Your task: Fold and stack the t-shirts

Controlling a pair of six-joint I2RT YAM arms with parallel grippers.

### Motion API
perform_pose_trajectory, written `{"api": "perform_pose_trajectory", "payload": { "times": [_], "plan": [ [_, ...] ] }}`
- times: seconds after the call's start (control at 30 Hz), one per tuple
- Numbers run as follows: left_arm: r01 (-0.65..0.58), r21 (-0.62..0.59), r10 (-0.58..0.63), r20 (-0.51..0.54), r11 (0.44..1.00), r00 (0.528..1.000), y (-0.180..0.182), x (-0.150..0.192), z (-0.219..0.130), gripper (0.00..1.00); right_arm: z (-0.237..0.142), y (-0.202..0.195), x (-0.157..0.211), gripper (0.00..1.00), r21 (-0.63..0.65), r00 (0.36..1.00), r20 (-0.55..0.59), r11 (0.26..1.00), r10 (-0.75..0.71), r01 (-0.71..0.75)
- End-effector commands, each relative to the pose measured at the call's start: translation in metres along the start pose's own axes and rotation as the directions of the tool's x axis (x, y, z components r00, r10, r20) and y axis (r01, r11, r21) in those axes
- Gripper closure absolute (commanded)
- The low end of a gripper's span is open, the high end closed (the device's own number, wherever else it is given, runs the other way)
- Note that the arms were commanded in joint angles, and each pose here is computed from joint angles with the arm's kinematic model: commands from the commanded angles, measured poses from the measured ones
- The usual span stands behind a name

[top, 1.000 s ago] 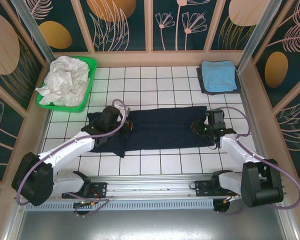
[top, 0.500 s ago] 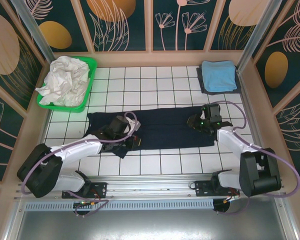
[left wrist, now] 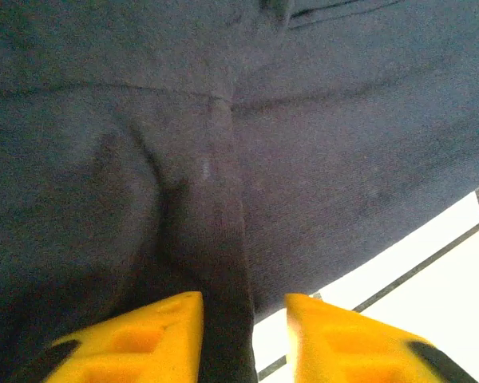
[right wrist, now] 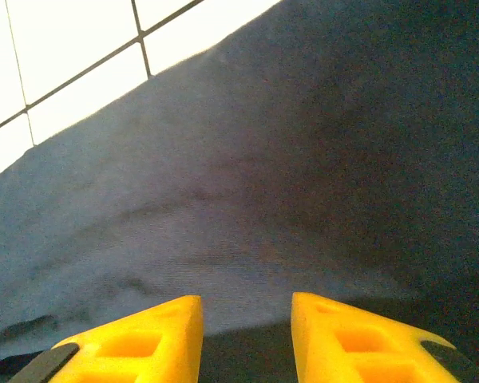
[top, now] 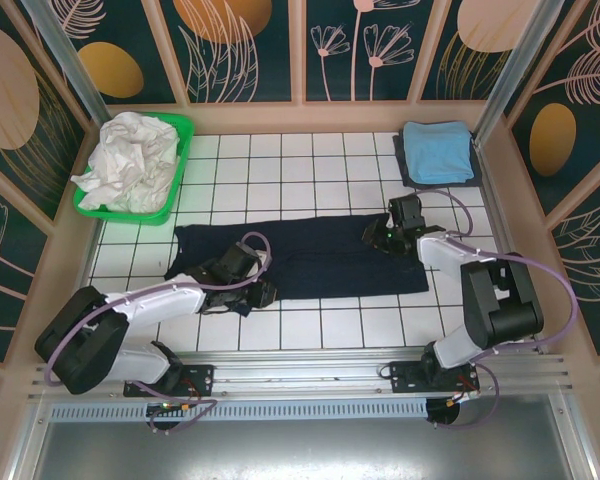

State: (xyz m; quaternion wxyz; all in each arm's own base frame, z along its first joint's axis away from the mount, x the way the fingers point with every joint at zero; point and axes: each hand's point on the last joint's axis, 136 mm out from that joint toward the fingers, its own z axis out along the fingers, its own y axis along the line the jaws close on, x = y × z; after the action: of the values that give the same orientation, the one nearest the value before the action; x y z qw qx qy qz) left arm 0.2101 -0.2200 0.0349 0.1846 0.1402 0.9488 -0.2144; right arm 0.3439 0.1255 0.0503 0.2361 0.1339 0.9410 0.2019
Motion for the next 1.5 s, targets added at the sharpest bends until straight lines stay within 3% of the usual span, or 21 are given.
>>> {"api": "perform_pose_trajectory", "payload": {
  "times": [0.0,0.17,0.23,0.3,0.57,0.67,0.9,0.97,1.07,1.2,1.27,1.47],
  "plan": [
    [0.058,-0.068,-0.052,0.079,0.996,0.996,0.007,-0.016,-0.018,0.48,0.001,-0.020,0.015,0.65,0.075,1.000,-0.011,0.997,0.016,-0.015],
    [0.109,-0.104,-0.079,0.254,0.989,0.964,0.009,-0.061,-0.051,0.25,-0.009,-0.036,0.028,0.65,0.101,1.000,0.000,0.994,0.030,-0.030],
    [0.169,-0.150,-0.117,0.306,0.974,0.945,0.025,-0.075,-0.057,0.11,-0.009,-0.042,0.028,0.65,0.104,0.999,-0.001,0.994,0.041,-0.041],
    [0.243,-0.177,-0.180,0.310,0.954,0.934,0.047,-0.082,-0.055,0.15,-0.009,-0.051,0.029,0.65,0.115,0.998,-0.007,0.992,0.059,-0.058],
    [0.426,-0.377,-0.327,0.298,0.823,0.897,0.140,-0.066,-0.036,0.16,-0.009,-0.079,0.027,0.65,0.128,0.992,0.006,0.984,0.123,-0.122],
    [0.454,-0.419,-0.355,0.295,0.787,0.887,0.161,-0.065,-0.031,0.24,-0.009,-0.090,0.027,0.65,0.143,0.991,0.004,0.980,0.137,-0.136],
    [0.464,-0.449,-0.363,0.296,0.764,0.884,0.176,-0.083,-0.029,0.55,-0.014,-0.102,0.017,0.65,0.118,0.985,0.024,0.978,0.173,-0.174],
    [0.466,-0.455,-0.365,0.296,0.759,0.883,0.179,-0.088,-0.031,0.56,-0.014,-0.101,0.016,0.65,0.116,0.986,0.020,0.979,0.164,-0.165],
    [0.466,-0.447,-0.364,0.298,0.764,0.882,0.178,-0.090,-0.030,0.42,-0.013,-0.102,0.016,0.65,0.121,0.986,0.013,0.979,0.165,-0.165],
    [0.451,-0.457,-0.360,0.275,0.767,0.891,0.180,-0.092,-0.021,0.64,-0.013,-0.101,0.017,0.65,0.114,0.986,0.012,0.979,0.167,-0.167],
    [0.446,-0.480,-0.357,0.270,0.756,0.894,0.184,-0.092,-0.020,0.64,-0.012,-0.101,0.017,0.65,0.111,0.986,0.011,0.980,0.167,-0.167],
    [0.440,-0.562,-0.340,0.279,0.701,0.898,0.201,-0.099,-0.026,0.40,-0.012,-0.101,0.019,0.65,0.106,0.986,0.005,0.980,0.169,-0.169]
  ]
}}
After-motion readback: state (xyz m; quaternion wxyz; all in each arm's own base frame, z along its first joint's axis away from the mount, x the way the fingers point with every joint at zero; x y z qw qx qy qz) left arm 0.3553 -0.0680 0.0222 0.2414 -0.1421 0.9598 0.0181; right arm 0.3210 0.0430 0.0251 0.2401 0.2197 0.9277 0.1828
